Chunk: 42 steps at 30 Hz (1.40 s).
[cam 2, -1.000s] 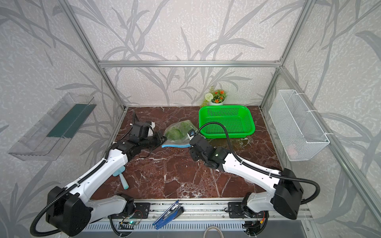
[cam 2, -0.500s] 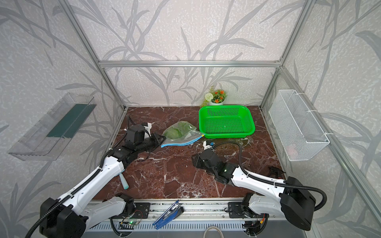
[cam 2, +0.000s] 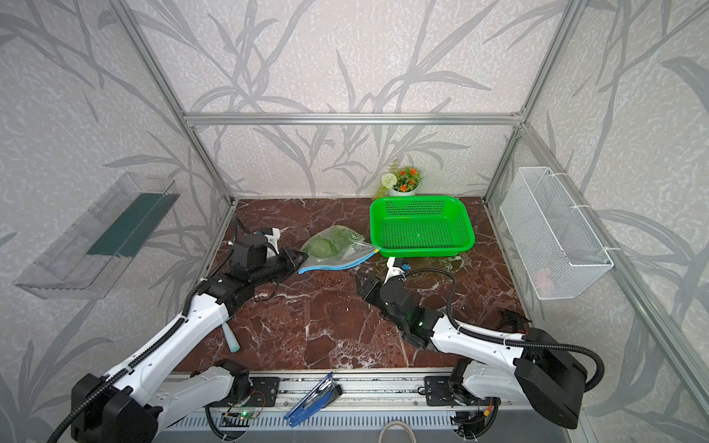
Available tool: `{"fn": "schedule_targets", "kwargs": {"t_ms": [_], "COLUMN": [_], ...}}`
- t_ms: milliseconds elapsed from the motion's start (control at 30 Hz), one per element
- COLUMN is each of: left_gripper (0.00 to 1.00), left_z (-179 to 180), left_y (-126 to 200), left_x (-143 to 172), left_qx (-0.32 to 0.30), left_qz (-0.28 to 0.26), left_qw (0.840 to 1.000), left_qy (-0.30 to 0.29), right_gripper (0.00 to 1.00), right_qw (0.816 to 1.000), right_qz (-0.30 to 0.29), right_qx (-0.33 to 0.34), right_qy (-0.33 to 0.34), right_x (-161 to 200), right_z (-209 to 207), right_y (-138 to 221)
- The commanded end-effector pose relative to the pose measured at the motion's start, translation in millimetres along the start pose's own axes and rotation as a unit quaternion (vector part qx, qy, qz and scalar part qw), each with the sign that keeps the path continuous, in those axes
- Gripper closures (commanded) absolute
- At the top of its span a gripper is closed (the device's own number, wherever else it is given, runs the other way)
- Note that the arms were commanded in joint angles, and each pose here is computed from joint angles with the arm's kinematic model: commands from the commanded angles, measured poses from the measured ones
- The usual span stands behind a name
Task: Open the zip-top bag and take out the chinese cabbages
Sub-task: Open the zipper of the food storage bag at the center of the board.
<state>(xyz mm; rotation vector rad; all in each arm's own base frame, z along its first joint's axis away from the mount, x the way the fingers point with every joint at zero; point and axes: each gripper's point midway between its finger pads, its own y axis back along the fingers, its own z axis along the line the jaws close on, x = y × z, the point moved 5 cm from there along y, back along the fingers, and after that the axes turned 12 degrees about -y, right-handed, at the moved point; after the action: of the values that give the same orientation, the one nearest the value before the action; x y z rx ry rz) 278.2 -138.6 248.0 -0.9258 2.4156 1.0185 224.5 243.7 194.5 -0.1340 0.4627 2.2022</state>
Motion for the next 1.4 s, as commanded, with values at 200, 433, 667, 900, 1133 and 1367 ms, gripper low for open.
{"fn": "schedule_targets", "kwargs": {"t_ms": [200, 433, 667, 900, 1133, 1367], "left_gripper": [1.00, 1.00, 1.00, 1.00, 1.00, 1.00], "left_z": [-6, -7, -8, -8, -8, -7], "left_y": [3, 3, 4, 3, 5, 7], "left_x": [-5, -5, -5, -4, -4, -4], "left_qx": [0.011, 0.012, 0.016, 0.015, 0.018, 0.013], "left_qz": [-0.016, -0.015, -0.014, -0.011, -0.012, -0.014], "left_qw": [1.000, 1.000, 1.000, 1.000, 1.000, 1.000], "left_qy": [-0.009, -0.012, -0.013, -0.013, -0.014, -0.014], "right_gripper": [0.45, 0.44, 0.45, 0.46, 0.46, 0.48], "right_qw": [0.998, 0.998, 0.998, 0.998, 0.997, 0.997], "right_qz": [-0.040, -0.039, -0.037, -0.037, -0.029, -0.029], "right_qx": [-0.022, -0.023, -0.027, -0.037, -0.046, -0.044], "right_qy": [-0.033, -0.038, -0.046, -0.045, -0.061, -0.060], "right_x": [-18, -22, -26, -28, -28, -28], "right_z": [5, 4, 5, 9, 9, 7], "right_y": [-2, -11, -20, -26, -36, -38]}}
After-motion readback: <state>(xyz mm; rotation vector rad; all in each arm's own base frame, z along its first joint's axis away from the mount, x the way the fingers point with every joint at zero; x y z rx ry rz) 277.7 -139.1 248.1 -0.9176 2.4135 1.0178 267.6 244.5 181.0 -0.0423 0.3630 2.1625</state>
